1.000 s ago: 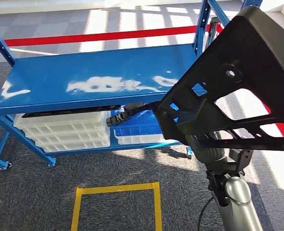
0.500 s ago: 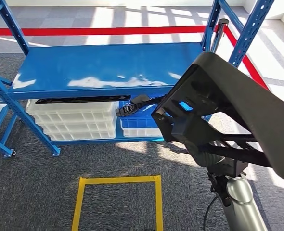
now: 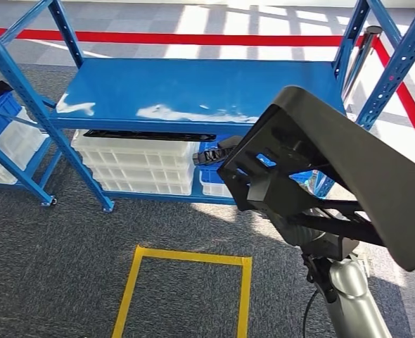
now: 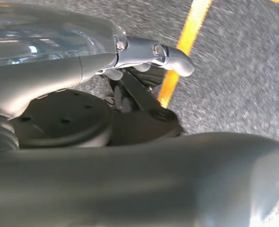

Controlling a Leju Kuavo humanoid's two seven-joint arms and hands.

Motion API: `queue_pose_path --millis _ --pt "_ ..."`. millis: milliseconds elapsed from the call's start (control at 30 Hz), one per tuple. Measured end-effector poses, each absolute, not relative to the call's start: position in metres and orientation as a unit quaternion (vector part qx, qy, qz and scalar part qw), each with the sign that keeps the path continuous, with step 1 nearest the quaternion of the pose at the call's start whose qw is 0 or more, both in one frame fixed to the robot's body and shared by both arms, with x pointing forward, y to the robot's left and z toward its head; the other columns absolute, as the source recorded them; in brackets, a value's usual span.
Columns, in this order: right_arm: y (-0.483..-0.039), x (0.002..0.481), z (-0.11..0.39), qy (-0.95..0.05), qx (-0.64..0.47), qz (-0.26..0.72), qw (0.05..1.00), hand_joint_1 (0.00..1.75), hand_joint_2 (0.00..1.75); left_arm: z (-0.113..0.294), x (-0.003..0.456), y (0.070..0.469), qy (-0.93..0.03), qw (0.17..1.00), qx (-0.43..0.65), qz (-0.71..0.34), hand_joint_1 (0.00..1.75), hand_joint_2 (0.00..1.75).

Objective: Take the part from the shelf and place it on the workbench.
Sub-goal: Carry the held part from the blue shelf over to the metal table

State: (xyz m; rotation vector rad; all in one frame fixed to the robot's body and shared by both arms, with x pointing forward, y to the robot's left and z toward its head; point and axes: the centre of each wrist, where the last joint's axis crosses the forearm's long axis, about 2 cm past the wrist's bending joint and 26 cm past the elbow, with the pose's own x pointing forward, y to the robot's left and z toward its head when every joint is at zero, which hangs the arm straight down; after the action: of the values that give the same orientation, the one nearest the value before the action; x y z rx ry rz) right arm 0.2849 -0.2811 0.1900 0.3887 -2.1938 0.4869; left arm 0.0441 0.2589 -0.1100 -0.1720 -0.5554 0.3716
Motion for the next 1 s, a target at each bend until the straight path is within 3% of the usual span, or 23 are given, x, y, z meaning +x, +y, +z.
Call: queue_pose_path --millis 1000 --pt "-0.278 0.276 0.204 -0.886 0.16 0.238 0.365 1.75 1.75 -0.111 0.039 0.263 -0.207 0.959 -0.058 0.186 0.0 1.75"
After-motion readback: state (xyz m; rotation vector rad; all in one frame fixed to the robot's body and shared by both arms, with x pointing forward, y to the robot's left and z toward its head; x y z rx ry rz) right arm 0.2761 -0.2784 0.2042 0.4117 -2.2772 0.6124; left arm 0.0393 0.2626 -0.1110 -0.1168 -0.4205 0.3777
